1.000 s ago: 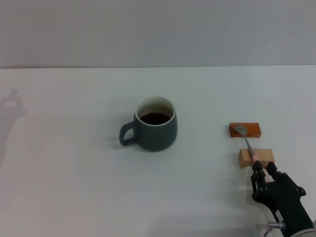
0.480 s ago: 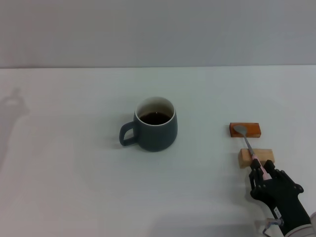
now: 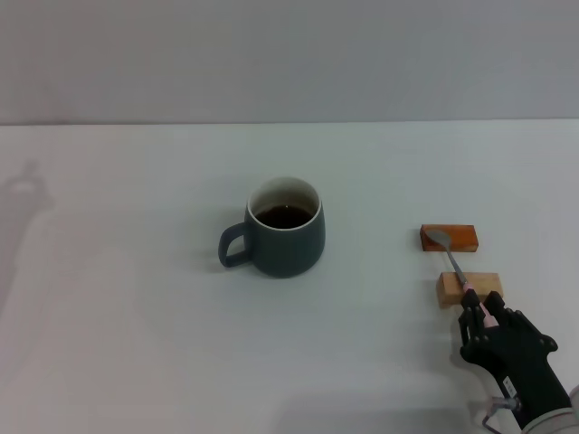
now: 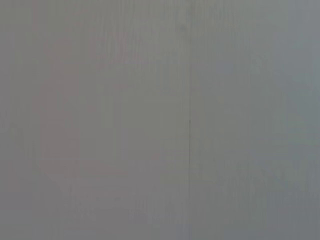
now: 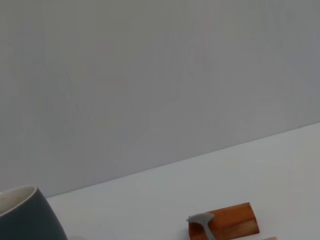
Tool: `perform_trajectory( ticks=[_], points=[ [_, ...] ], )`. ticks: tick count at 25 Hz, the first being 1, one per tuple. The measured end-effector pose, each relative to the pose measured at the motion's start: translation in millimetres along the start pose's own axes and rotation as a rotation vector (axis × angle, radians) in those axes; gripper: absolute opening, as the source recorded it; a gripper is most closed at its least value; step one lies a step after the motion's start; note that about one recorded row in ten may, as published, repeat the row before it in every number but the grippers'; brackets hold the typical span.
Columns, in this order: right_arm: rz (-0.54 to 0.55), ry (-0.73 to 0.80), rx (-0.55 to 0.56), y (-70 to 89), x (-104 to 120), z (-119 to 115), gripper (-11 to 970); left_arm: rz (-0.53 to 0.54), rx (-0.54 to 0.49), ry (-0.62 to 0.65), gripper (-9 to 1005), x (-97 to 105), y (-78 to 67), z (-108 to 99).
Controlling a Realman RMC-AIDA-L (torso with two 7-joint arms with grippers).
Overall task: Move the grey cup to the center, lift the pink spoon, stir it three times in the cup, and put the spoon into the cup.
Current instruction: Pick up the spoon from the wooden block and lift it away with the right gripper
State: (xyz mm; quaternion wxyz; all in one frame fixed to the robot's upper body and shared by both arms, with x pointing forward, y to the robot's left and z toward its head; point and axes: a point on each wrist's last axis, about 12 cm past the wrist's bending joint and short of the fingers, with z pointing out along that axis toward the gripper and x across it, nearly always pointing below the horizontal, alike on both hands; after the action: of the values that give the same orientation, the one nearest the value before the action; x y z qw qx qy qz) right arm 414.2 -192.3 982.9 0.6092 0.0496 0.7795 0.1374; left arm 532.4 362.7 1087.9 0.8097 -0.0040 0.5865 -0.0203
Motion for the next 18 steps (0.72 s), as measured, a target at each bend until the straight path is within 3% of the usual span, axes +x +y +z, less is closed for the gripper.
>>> perform_trajectory(
  ticks=[18],
  points=[
    [0.008,-0.003,0.005,-1.7,-1.6,2.5,213,-0.005,0.005,-0.004,-2,-0.2,-3.0,3.1]
  ],
)
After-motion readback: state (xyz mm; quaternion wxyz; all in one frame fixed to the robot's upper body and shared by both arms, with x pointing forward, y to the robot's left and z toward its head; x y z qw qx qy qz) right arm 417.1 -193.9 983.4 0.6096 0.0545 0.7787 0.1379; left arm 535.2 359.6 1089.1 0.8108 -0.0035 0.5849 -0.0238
